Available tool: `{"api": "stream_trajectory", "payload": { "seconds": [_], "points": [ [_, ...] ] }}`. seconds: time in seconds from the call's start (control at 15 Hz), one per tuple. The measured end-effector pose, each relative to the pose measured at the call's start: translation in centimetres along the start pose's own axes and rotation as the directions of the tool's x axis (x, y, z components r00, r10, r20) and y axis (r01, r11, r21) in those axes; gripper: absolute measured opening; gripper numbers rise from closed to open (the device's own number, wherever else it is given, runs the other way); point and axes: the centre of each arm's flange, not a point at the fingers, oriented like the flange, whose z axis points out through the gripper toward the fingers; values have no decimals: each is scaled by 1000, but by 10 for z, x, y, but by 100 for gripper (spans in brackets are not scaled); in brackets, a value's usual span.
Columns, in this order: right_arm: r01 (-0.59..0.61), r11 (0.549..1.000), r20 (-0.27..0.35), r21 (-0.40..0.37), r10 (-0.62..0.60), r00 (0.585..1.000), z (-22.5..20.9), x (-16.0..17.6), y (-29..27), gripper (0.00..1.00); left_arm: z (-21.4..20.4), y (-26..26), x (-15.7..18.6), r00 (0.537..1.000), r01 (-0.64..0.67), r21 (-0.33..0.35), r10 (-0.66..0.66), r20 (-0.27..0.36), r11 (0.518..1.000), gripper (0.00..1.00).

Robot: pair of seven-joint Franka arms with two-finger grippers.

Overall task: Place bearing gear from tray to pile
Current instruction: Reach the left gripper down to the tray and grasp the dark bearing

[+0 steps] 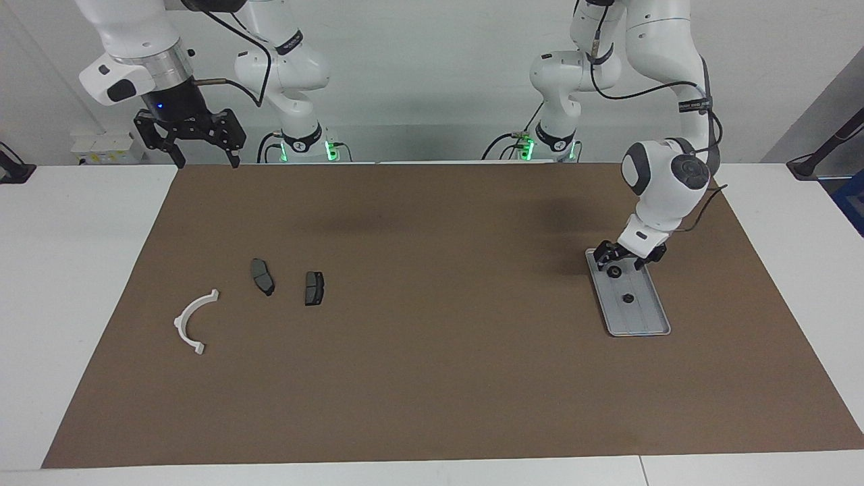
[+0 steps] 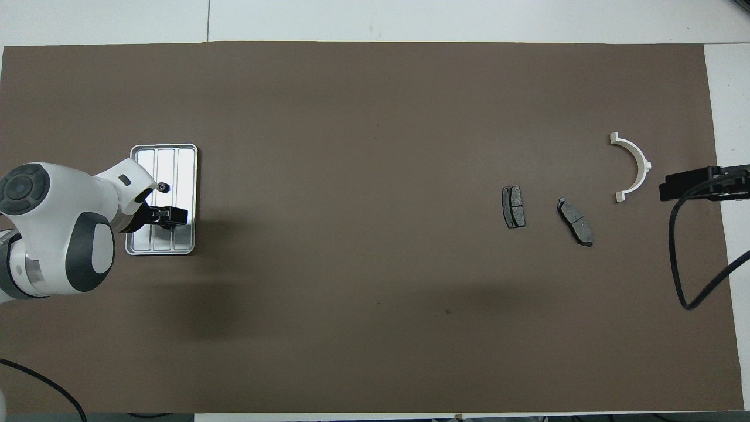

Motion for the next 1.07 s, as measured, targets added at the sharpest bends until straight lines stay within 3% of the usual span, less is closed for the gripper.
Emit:
{"api": "stream_trajectory", "payload": {
  "seconds": [0.47,0.87,1.07],
  "points": [
    [2,1000,9,0,-2,1000,4,-2,-1,100,14,0,-2,1000,0,-1,0,17,1000,100],
    [5,1000,28,-1,-5,1000,13,-4,-2,100,8,1,-2,1000,-1,0,1,7,1000,37],
    [5,1000,35,-1,-5,999,16,-5,-2,100,6,1,0,1000,0,0,0,6,1000,35]
  ]
}}
